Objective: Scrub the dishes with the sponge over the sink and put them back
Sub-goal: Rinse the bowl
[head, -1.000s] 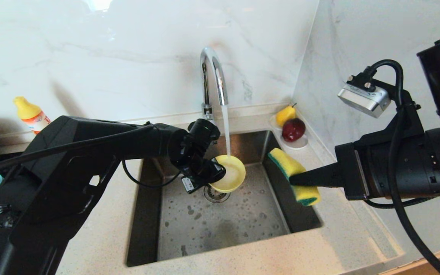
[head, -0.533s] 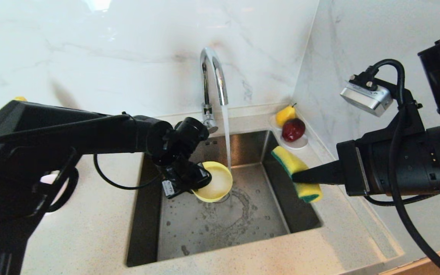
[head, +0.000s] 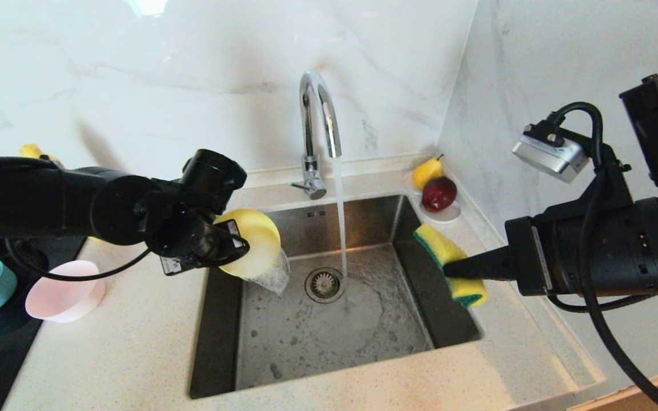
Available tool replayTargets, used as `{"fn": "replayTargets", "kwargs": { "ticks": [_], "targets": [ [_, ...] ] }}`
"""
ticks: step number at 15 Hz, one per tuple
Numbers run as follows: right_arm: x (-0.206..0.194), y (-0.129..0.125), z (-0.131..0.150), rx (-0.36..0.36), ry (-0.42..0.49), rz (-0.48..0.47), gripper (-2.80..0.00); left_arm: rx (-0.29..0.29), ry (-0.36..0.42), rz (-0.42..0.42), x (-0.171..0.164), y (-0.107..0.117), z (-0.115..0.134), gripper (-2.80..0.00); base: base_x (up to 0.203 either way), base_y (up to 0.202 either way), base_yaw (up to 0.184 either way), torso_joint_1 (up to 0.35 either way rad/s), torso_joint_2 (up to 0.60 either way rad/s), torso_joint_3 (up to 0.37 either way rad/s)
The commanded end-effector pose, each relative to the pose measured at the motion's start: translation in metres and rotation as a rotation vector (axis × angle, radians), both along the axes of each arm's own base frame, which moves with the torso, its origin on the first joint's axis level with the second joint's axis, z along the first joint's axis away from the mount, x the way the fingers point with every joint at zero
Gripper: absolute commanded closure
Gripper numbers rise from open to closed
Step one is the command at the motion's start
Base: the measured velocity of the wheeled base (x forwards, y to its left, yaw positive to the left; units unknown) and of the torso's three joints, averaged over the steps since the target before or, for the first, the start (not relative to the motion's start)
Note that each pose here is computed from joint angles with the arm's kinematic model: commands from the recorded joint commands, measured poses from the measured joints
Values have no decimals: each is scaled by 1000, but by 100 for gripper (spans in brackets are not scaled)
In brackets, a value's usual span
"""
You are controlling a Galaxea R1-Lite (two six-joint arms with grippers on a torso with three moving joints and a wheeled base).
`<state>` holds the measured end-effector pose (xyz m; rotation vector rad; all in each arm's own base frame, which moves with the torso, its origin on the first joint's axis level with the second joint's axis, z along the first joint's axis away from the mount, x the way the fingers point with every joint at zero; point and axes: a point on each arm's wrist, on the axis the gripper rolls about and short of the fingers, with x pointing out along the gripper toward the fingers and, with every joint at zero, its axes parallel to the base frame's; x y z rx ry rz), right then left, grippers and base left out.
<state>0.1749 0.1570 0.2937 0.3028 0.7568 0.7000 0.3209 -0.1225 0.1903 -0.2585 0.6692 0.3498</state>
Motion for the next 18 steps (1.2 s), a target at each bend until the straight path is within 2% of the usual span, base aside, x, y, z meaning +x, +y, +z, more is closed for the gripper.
{"fn": "replayTargets", "kwargs": {
  "ticks": [1, 5, 9, 11, 14, 16, 18],
  "targets": [
    [0, 0, -5, -9, 17, 0, 0, 10, -251, -13, -6, 12, 27, 0, 0, 0, 0, 0, 0, 0],
    [3, 2, -7, -15, 26, 4, 0, 140, -606, -85, -7, 16, 53, 0, 0, 0, 0, 0, 0, 0],
    [2, 2, -7, -13, 26, 3, 0, 218, -873, -78, -13, 23, 77, 0, 0, 0, 0, 0, 0, 0],
    [2, 2, -7, -13, 27, 3, 0, 250, -970, -109, -24, 26, 95, 0, 0, 0, 0, 0, 0, 0],
    [0, 0, -4, -6, 21, 2, 0, 244, -1080, -174, -45, 32, 120, 0, 0, 0, 0, 0, 0, 0],
    [0, 0, -4, -5, 20, 3, 0, 241, -1123, -197, -59, 37, 130, 0, 0, 0, 0, 0, 0, 0],
    [-1, 0, -3, -2, 18, 5, 0, 243, -1110, -214, -60, 37, 126, 0, 0, 0, 0, 0, 0, 0]
  ]
}}
